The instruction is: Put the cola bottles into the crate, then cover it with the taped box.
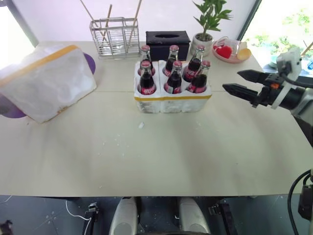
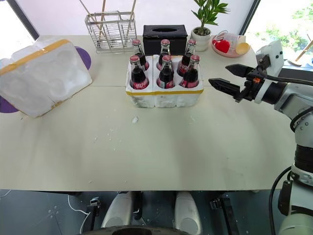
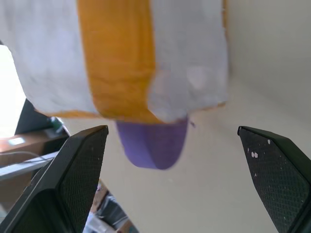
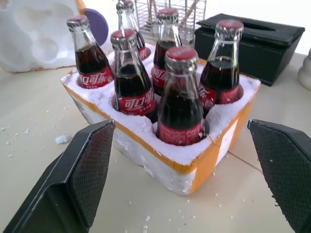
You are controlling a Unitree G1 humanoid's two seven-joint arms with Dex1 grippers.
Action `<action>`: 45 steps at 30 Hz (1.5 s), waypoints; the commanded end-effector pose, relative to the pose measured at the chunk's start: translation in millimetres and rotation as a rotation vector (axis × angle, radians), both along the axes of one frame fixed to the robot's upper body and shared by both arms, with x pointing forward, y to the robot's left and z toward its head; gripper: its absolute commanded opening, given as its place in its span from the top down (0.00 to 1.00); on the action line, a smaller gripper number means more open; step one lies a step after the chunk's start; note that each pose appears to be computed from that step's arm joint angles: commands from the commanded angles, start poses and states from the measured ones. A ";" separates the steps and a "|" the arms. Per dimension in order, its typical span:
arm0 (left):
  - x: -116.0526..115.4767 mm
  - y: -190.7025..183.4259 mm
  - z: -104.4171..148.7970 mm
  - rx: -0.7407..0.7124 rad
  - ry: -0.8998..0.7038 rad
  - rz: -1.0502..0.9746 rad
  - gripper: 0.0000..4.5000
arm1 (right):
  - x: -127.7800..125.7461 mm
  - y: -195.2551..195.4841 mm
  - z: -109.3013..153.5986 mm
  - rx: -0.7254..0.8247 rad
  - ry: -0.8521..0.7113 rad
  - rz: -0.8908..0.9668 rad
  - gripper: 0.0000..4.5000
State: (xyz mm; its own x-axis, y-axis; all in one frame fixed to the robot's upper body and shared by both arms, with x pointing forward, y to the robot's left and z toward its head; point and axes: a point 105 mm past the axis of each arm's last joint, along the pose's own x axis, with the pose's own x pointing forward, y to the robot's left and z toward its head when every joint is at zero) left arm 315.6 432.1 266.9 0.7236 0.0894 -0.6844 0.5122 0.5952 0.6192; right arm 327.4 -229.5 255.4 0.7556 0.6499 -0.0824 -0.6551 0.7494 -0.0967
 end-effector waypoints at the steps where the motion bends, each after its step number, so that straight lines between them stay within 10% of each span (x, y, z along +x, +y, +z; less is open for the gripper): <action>1: 1.1 2.8 9.5 0.034 -0.020 0.026 0.00 | -7.7 -5.6 12.6 0.002 -0.056 -0.032 0.00; 22: 13.6 -36.8 -0.1 -0.234 0.087 -0.050 0.00 | -11.6 -9.5 -4.6 0.060 -0.028 -0.136 0.00; 45: 8.3 -0.6 -2.9 -0.011 0.055 0.123 0.00 | -12.1 -5.5 -14.8 0.066 0.001 -0.134 0.00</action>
